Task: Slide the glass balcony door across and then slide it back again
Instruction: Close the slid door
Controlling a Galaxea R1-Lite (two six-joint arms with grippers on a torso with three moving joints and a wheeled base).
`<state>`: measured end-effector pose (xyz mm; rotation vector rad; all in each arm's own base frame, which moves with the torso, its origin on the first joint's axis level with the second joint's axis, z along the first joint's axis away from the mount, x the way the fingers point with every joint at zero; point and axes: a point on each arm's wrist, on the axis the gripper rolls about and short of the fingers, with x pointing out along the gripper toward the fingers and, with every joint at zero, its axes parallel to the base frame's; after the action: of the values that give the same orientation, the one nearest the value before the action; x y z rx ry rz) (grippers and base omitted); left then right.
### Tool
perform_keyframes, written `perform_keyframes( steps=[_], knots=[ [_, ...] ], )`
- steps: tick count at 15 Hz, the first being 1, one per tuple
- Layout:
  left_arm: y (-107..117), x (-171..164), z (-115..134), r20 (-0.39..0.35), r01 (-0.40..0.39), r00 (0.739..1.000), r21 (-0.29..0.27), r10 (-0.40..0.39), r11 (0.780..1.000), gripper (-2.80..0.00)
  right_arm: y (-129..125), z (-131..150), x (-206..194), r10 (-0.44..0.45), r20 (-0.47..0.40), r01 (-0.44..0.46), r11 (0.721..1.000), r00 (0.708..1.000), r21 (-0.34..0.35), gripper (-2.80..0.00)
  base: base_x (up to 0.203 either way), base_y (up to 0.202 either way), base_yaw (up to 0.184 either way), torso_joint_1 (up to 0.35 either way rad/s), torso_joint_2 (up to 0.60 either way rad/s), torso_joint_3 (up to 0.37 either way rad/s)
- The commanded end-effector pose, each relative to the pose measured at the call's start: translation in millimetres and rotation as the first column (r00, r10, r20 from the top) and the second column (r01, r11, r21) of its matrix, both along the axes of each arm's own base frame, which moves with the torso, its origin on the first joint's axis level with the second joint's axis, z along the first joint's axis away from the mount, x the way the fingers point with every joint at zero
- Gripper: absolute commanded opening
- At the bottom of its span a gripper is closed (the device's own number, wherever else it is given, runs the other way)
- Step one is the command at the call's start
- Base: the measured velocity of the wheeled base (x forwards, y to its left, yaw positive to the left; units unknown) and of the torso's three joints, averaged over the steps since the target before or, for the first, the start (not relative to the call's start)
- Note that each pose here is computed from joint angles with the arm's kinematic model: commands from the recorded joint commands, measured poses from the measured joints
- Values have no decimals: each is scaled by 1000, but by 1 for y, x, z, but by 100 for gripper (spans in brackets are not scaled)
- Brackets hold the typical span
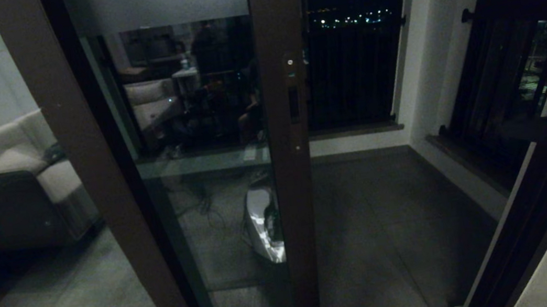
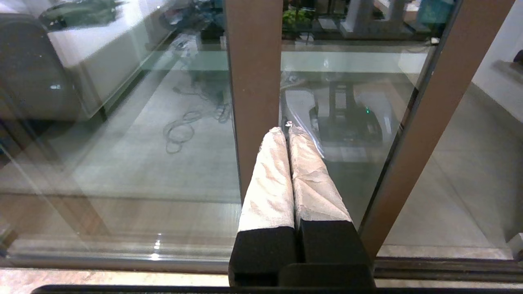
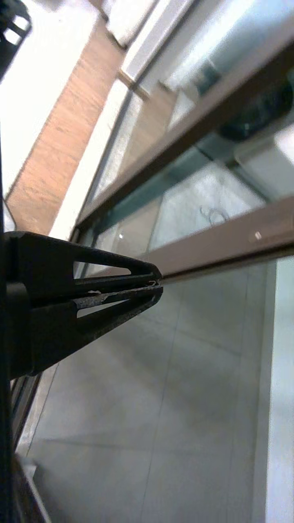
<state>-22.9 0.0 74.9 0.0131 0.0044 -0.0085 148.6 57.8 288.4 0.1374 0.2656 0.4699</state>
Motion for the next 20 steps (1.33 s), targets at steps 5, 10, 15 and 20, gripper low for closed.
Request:
perform_keyframes(
  steps=[5,10,15,20],
  knots=[
    [0,0,0,0,-1,1000,1,1,1000,-280,42,4,61,5,-54,-7,999,999,-38,-280,0,0,0,0,0,0],
    [0,0,0,0,1,1000,1,-1,1000,-280,81,5,102,24,-58,-28,998,998,-59,-280,0,0,0,0,0,0],
    [0,0,0,0,1,1000,1,-1,1000,-280,117,0,133,75,-62,-79,995,995,-61,-280,0,0,0,0,0,0],
    [0,0,0,0,-1,1000,1,1,1000,-280,144,-4,162,94,-48,-97,994,994,-51,-280,0,0,0,0,0,0]
  ],
)
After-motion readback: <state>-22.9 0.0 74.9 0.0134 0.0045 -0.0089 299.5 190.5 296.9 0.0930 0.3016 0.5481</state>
